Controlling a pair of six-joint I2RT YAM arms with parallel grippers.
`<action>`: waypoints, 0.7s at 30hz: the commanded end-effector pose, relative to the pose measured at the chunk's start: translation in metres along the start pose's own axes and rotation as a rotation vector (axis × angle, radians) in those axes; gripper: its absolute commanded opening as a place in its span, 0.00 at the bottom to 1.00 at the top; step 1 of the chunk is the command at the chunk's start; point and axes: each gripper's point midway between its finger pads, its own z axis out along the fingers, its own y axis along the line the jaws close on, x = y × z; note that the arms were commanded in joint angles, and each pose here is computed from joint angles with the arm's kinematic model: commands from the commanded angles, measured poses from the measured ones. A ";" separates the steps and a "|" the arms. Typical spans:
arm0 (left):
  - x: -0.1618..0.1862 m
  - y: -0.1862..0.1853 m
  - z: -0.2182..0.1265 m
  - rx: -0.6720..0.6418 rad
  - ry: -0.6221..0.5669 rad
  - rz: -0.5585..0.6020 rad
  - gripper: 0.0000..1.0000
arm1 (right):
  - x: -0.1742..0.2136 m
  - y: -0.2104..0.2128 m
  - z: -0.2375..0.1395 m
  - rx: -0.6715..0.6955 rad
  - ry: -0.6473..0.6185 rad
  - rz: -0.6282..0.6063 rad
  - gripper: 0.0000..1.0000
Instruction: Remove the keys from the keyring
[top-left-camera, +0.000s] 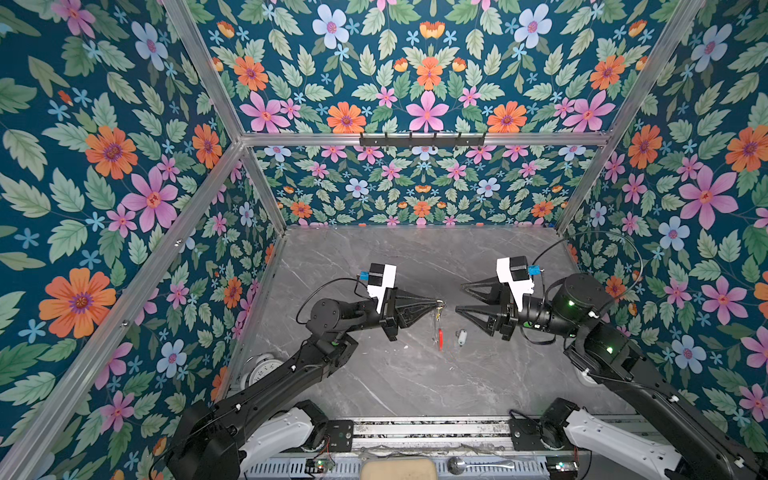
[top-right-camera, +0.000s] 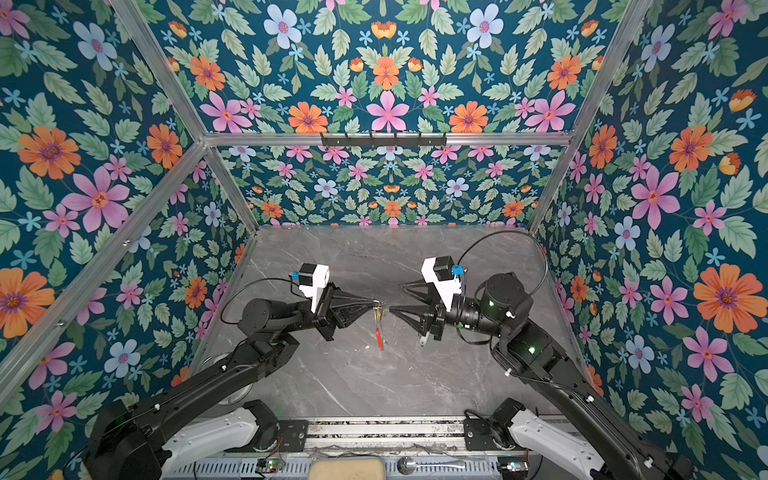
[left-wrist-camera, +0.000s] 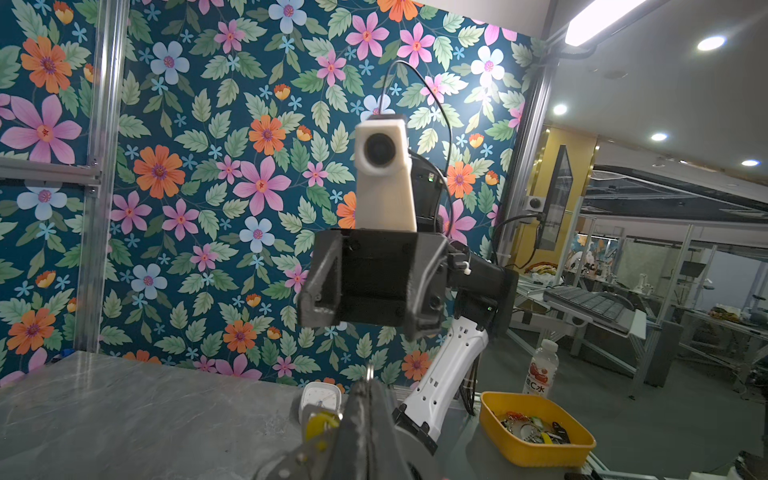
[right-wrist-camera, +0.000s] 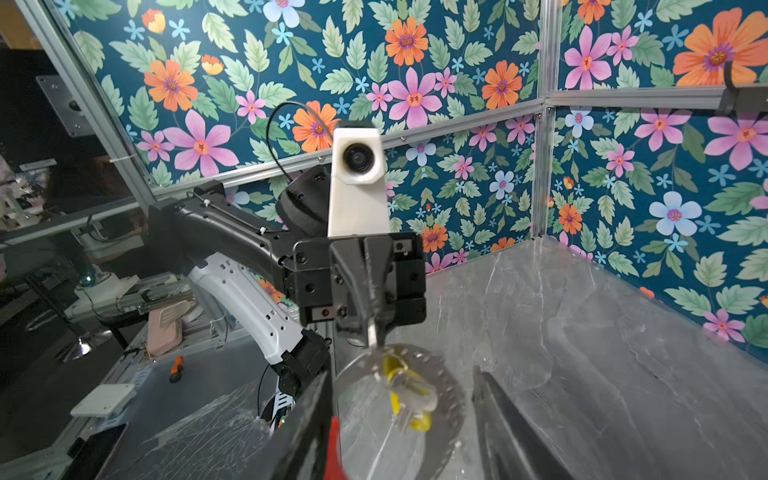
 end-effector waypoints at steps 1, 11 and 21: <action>-0.008 -0.009 0.000 0.038 -0.027 0.027 0.00 | -0.009 0.021 0.006 -0.169 -0.007 0.029 0.54; -0.006 -0.005 0.001 0.029 -0.028 0.020 0.00 | 0.000 0.016 0.016 -0.194 0.043 0.087 0.40; -0.006 -0.001 0.002 0.024 -0.036 0.014 0.00 | 0.010 0.010 0.020 -0.174 0.075 0.128 0.22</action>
